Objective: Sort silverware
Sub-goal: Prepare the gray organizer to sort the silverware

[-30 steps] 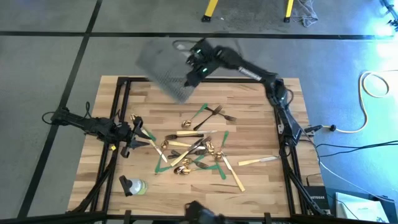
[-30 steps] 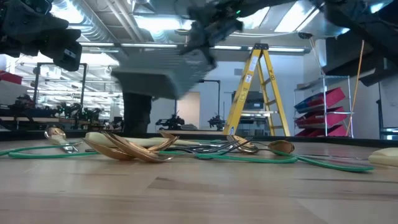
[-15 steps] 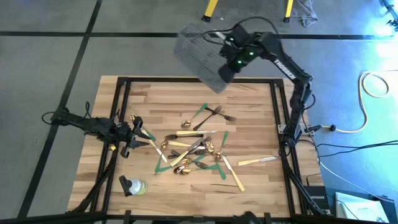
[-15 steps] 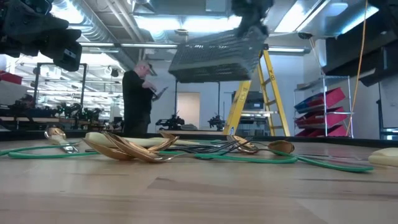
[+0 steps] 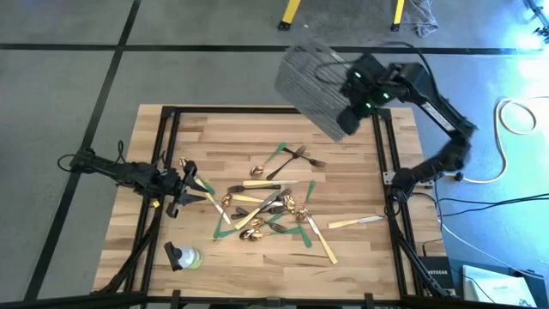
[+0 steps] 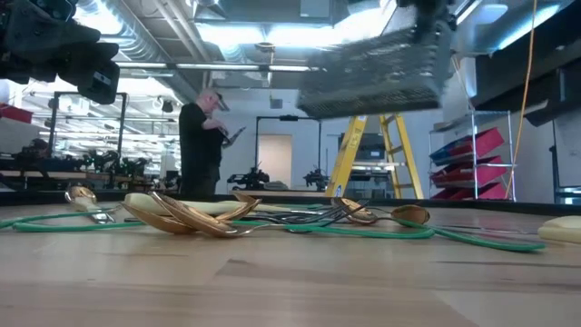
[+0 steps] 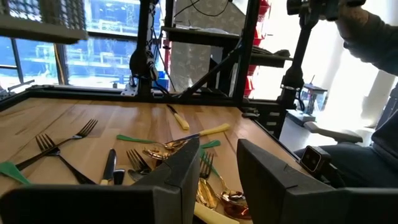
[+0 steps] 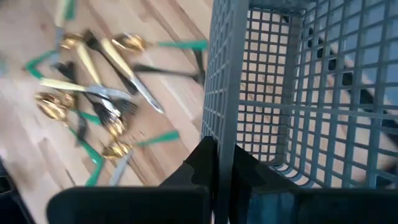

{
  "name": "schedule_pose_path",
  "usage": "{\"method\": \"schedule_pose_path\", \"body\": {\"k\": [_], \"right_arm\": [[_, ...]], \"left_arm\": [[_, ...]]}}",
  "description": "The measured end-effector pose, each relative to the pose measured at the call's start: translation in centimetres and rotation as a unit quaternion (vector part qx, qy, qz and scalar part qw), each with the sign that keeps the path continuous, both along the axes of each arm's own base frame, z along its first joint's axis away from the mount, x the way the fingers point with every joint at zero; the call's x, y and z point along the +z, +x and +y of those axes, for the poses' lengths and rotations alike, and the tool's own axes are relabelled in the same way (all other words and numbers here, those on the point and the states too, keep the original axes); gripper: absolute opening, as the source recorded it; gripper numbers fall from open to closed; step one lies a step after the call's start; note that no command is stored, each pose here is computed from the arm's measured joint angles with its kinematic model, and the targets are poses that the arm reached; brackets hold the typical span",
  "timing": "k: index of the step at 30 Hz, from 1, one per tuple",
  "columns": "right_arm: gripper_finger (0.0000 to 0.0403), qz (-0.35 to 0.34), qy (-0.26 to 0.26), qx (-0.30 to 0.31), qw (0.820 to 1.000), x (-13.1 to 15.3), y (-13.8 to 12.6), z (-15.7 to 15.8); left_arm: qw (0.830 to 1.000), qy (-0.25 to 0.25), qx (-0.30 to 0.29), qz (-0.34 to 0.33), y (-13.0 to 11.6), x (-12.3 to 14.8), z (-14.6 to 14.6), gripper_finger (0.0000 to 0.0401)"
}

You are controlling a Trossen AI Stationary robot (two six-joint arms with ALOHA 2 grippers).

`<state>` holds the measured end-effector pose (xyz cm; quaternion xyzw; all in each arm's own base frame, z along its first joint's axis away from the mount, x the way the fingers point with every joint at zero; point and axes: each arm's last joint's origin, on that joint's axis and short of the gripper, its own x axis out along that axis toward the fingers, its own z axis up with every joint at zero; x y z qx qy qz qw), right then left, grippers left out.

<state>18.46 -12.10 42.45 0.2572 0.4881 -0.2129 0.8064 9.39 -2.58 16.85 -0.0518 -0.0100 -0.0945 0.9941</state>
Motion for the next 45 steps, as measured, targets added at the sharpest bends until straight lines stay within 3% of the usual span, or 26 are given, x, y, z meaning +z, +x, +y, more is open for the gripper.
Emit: {"method": "schedule_pose_path", "body": {"k": [10, 20, 28, 40, 45], "right_arm": [[0.0, 0.013, 0.014, -0.079, 0.997, -9.1, -7.0, 4.6], [0.0, 0.013, 0.028, -0.072, 0.997, -16.5, -9.6, 7.4], [0.0, 0.041, -0.012, -0.055, 0.998, -19.4, -8.1, 8.2], [0.0, 0.149, -0.064, -0.016, 0.987, -20.8, -1.5, 9.3], [0.0, 0.153, -0.077, -0.004, 0.985, -20.6, 0.9, 9.2]], "left_arm": [[1.0, 0.0, -0.001, 0.0, 0.0, 0.0, 0.0, 0.0092], [1.0, 0.0, -0.001, 0.0, 0.0, 0.0, 0.0, 0.0092], [1.0, 0.0, -0.001, 0.0, 0.0, 0.0, 0.0, 0.0092], [1.0, 0.0, -0.001, 0.0, 0.0, 0.0, 0.0, 0.0092], [1.0, 0.0, -0.001, 0.0, 0.0, 0.0, 0.0, 0.0092]]}}
